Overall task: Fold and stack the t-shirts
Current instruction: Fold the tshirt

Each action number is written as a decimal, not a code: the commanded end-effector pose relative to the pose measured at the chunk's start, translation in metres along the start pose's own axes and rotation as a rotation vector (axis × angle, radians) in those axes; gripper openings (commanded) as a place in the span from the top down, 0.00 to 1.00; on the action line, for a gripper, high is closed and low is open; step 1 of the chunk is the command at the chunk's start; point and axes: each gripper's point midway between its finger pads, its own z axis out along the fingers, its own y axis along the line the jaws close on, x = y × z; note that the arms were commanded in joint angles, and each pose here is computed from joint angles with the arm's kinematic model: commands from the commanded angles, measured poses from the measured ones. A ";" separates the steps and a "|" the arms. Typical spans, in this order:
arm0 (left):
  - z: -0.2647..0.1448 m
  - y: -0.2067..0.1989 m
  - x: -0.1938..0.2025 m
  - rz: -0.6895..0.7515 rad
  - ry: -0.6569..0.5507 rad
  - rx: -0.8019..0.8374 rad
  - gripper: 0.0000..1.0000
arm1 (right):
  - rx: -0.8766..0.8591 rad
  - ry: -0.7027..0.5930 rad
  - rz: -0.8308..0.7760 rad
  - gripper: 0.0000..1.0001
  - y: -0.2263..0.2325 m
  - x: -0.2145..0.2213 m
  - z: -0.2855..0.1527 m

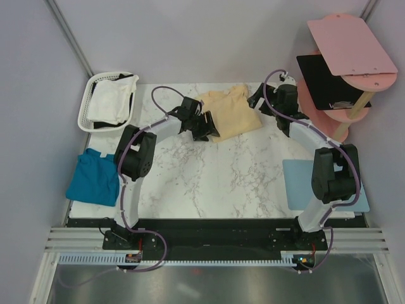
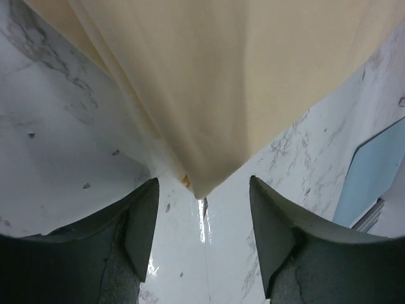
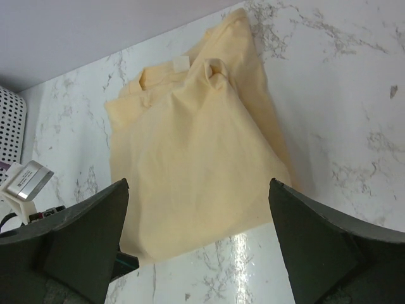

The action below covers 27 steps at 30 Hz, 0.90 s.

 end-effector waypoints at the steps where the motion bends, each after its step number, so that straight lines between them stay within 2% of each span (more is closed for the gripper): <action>1: 0.017 0.006 0.003 -0.026 -0.030 -0.020 0.41 | 0.000 0.000 0.005 0.02 -0.002 0.006 -0.020; 2: 0.020 0.007 0.006 -0.024 -0.024 -0.020 0.49 | -0.002 0.005 0.003 0.02 -0.002 0.008 -0.022; 3: 0.023 0.006 0.010 -0.022 -0.015 -0.020 0.74 | 0.005 0.014 0.005 0.02 -0.005 0.013 -0.024; 4: 0.027 0.010 0.014 -0.028 0.001 -0.023 0.89 | 0.007 0.021 0.005 0.02 -0.005 0.015 -0.027; 5: 0.027 0.011 0.016 -0.031 0.007 -0.024 0.98 | 0.012 0.027 0.006 0.02 -0.007 0.017 -0.028; 12: -0.003 0.019 0.048 -0.001 0.059 -0.041 0.98 | 0.028 0.096 0.008 0.02 -0.016 0.043 -0.044; 13: -0.009 0.030 0.067 -0.001 0.104 -0.063 0.98 | 0.026 0.109 0.003 0.02 -0.016 0.046 -0.048; 15: -0.027 0.030 0.077 0.028 0.119 -0.069 0.98 | 0.031 0.131 0.002 0.02 -0.020 0.055 -0.052; 19: -0.065 0.063 0.126 0.010 0.201 -0.190 0.98 | 0.032 0.163 -0.022 0.02 -0.024 0.067 -0.063; 20: -0.078 0.060 0.127 0.029 0.184 -0.187 0.98 | 0.027 0.170 -0.026 0.02 -0.024 0.069 -0.064; 21: -0.087 0.069 0.145 0.020 0.223 -0.209 0.93 | 0.020 0.174 -0.029 0.02 -0.023 0.071 -0.065; 22: -0.095 0.071 0.152 0.025 0.242 -0.212 0.77 | 0.010 0.182 -0.033 0.02 -0.022 0.073 -0.066; 23: -0.107 0.068 0.149 0.061 0.218 -0.220 0.45 | 0.002 0.188 -0.034 0.02 -0.021 0.074 -0.065; 25: -0.127 0.073 0.153 0.071 0.210 -0.279 0.33 | -0.023 0.199 -0.032 0.02 -0.016 0.075 -0.063; 26: -0.136 0.076 0.148 0.094 0.180 -0.309 0.24 | -0.034 0.199 -0.031 0.02 -0.015 0.074 -0.061; 27: -0.150 0.065 0.137 0.119 0.118 -0.294 0.18 | -0.049 0.205 -0.028 0.02 -0.012 0.076 -0.057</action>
